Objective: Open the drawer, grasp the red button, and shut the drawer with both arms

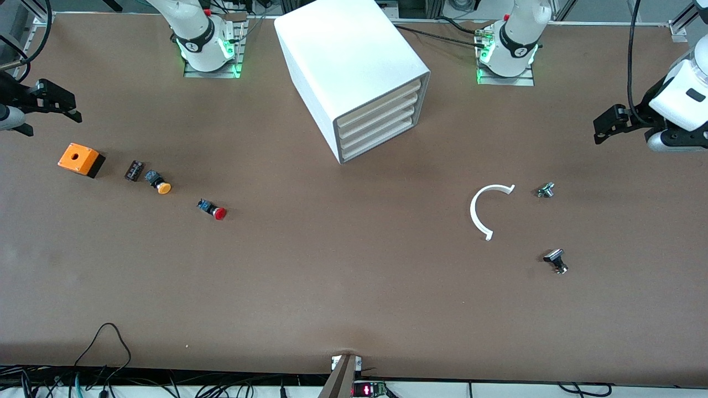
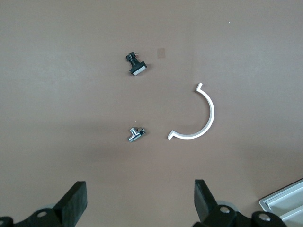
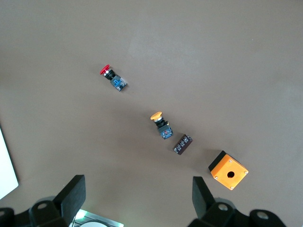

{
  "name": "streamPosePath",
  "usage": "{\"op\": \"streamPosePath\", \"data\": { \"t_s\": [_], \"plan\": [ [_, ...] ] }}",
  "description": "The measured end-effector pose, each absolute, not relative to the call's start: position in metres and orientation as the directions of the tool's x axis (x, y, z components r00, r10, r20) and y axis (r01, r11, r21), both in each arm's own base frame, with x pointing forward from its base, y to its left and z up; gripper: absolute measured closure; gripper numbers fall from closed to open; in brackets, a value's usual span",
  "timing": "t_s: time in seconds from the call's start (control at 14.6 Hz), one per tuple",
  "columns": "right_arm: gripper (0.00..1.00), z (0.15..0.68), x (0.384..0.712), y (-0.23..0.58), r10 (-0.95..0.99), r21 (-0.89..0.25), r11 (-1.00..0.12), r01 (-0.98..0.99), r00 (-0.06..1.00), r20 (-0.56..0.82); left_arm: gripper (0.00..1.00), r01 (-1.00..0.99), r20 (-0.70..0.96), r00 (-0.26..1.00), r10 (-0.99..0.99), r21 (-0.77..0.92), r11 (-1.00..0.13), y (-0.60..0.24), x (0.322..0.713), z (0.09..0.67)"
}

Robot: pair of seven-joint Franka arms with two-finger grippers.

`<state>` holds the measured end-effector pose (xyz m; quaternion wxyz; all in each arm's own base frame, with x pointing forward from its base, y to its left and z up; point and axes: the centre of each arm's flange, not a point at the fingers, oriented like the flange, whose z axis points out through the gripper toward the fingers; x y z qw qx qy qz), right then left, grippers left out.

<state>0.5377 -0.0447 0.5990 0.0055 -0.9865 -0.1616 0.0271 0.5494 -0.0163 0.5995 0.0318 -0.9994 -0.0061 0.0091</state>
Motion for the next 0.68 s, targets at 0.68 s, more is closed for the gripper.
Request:
{"op": "streamPosePath", "data": {
  "t_s": [0.68],
  "plan": [
    [0.0, 0.5986, 0.5403, -0.0449, 0.32, -0.018, -0.947, 0.319, 0.946, -0.048, 0.0, 0.015, -0.029, 0.999, 0.016, -0.063, -0.998, -0.0136, 0.5555, 0.5929]
  ]
}}
